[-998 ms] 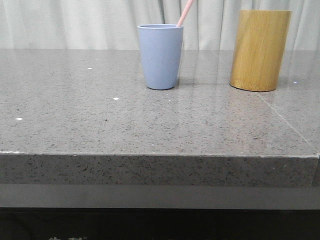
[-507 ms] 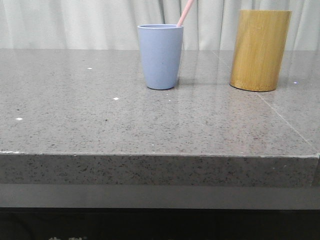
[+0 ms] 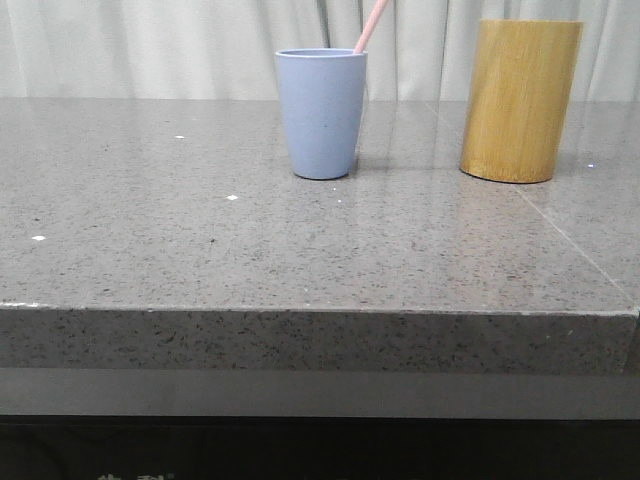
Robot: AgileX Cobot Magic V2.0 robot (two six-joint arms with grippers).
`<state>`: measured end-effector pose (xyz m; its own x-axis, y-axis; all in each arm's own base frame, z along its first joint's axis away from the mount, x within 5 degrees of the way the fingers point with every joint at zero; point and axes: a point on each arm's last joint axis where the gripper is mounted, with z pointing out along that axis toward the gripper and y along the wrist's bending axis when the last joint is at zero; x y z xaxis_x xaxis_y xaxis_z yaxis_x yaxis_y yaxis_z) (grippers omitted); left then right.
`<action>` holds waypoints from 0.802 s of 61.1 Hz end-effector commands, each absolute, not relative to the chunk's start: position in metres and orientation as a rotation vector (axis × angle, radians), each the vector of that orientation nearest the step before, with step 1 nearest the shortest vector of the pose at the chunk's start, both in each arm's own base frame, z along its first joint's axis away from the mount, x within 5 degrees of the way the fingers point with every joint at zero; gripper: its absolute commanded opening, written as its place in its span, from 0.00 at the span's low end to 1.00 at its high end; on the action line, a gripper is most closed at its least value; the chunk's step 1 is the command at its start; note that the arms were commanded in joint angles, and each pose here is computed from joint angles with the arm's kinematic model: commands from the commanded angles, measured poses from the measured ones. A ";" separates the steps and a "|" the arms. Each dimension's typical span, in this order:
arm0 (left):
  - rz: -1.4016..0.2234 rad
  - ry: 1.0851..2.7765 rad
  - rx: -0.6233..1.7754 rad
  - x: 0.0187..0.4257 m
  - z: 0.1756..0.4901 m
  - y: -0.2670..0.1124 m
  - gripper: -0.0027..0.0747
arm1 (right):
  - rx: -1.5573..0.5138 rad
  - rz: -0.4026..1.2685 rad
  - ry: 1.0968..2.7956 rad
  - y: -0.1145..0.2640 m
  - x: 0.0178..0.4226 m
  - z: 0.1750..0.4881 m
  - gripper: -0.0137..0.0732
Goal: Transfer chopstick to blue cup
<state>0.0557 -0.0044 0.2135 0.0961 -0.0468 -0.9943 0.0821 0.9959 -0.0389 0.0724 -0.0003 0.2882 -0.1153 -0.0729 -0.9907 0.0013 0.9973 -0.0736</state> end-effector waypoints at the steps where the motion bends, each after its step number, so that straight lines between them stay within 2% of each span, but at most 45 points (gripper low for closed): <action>1: -0.105 1.382 0.015 0.053 0.217 -0.004 0.01 | -0.023 -0.080 1.508 -0.002 0.064 0.277 0.08; 7: -0.105 1.382 0.015 0.053 0.217 -0.004 0.01 | 0.008 -0.073 1.476 -0.003 0.058 0.244 0.08; 17: -0.105 1.382 0.015 0.053 0.217 -0.004 0.01 | 0.030 -0.070 1.458 -0.004 0.056 0.209 0.08; 49: -0.105 1.384 0.016 0.053 0.217 -0.004 0.01 | 0.032 -0.056 1.485 -0.003 0.055 0.206 0.08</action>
<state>0.0557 -0.0044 0.2135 0.0961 -0.0468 -0.9943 0.0821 0.9959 -0.0389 0.0567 -0.0018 0.1967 -0.0200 -0.0143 -0.9997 0.0389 0.9991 -0.0151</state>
